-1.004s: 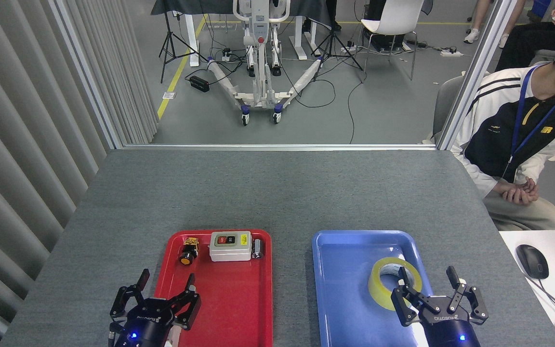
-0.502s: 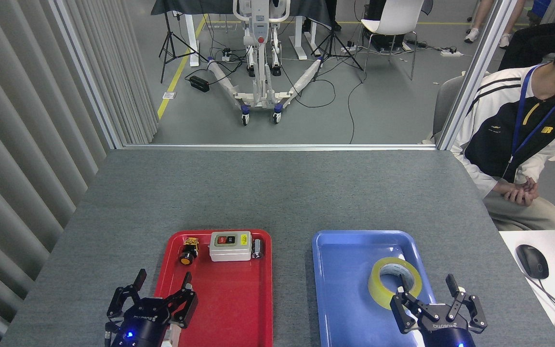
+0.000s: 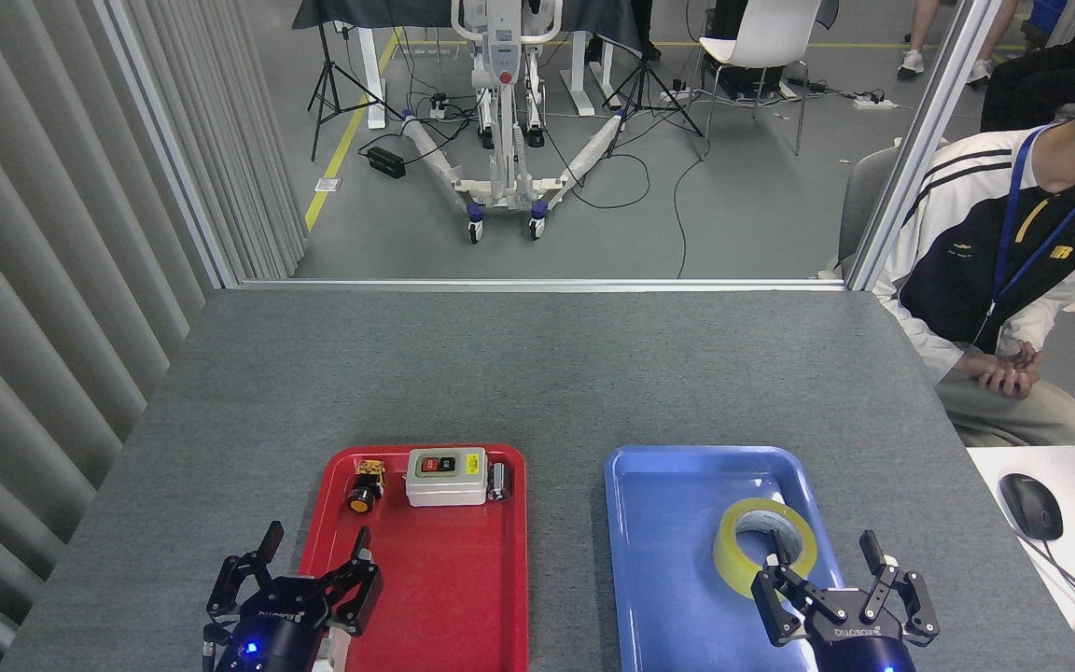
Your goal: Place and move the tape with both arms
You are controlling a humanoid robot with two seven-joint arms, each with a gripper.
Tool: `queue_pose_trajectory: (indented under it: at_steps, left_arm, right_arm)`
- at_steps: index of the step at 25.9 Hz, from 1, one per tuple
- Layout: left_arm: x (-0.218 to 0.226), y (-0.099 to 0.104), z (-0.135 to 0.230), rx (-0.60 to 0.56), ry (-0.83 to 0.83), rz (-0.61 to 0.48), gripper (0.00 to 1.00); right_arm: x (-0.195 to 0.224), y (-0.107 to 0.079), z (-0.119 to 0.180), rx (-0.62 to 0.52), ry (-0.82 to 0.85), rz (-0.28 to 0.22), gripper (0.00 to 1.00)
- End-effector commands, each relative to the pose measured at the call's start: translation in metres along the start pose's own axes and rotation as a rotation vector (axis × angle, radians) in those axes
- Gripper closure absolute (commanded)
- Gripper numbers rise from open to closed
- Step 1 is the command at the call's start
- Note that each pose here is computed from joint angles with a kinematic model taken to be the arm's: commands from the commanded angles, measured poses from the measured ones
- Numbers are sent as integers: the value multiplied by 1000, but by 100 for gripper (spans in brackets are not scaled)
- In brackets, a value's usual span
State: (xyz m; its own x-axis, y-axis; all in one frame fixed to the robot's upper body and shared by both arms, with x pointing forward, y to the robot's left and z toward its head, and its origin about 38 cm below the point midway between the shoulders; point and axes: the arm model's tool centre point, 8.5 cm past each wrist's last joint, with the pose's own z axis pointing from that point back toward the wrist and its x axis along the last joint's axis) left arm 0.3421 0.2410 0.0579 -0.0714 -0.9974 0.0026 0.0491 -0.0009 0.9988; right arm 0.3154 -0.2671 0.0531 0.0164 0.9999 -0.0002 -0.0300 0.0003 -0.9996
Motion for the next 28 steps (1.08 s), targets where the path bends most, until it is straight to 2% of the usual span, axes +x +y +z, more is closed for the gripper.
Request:
queue_pose_trajectory:
  at_steps: [1,28]
  left_arm:
    - [0,0,0,1,0,1,0]
    - [1,-1,0,-3,-1,4,0]
  right_arm:
    - [1,0,0,-7,0,-5,0]
    - [11,1,0,-6,-2,-30,0]
